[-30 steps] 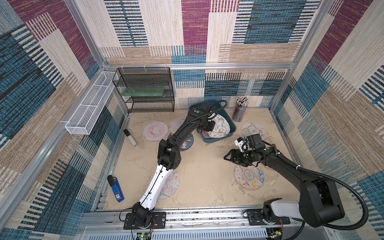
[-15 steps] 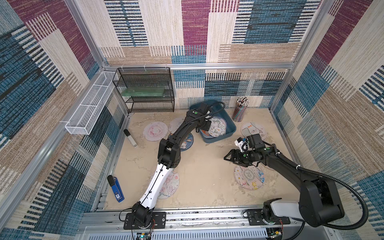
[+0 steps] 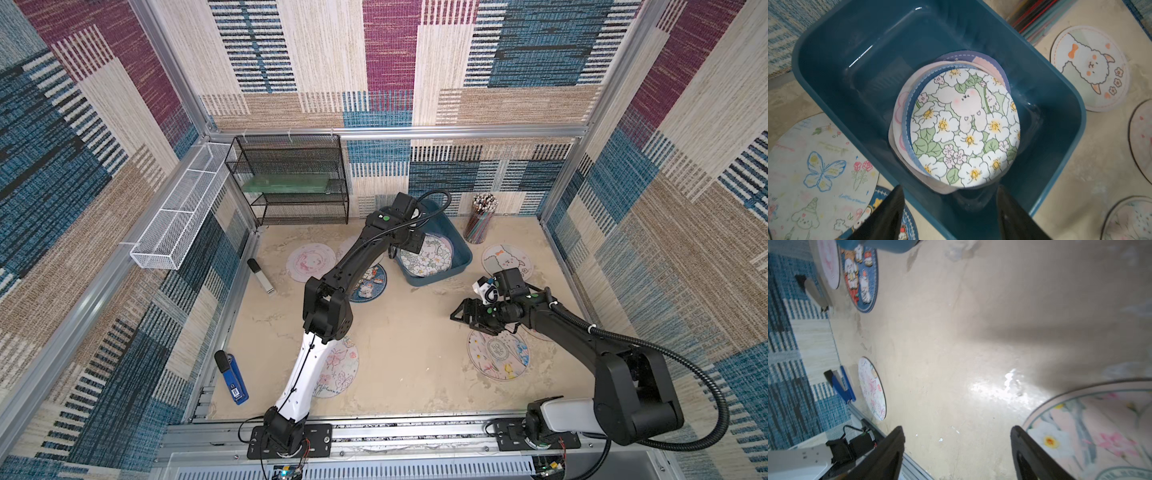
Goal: Put the coasters into the storage box
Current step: Place the coaster in the storage box.
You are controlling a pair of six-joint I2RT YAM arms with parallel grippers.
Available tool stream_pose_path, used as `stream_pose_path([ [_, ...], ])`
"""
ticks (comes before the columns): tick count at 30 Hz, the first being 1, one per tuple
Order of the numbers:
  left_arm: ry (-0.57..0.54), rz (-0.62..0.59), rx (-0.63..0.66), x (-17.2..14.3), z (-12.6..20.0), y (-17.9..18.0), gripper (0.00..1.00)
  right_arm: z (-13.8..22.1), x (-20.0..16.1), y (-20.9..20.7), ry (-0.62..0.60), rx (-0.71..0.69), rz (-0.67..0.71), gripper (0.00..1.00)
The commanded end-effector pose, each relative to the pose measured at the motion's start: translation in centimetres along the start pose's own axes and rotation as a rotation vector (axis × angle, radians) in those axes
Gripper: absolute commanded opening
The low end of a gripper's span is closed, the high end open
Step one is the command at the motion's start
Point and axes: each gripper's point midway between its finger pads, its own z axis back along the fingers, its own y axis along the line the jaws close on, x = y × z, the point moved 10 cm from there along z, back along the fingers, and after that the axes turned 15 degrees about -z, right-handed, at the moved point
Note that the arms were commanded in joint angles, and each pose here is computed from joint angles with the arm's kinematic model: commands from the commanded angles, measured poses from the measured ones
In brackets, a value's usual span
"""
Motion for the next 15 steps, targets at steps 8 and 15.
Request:
stream_pose_path([
  [8,-0.003,0.095,-0.226,-2.9,4.2,-5.7,0.76,4.4,2.3,-5.2,-0.274,-0.300,-0.279,0.97],
  [15,0.040,0.132,-0.309,-6.6,5.4,-7.9,0.80,5.1,1.5,-8.9,-0.364,-0.460,-0.445,0.99],
])
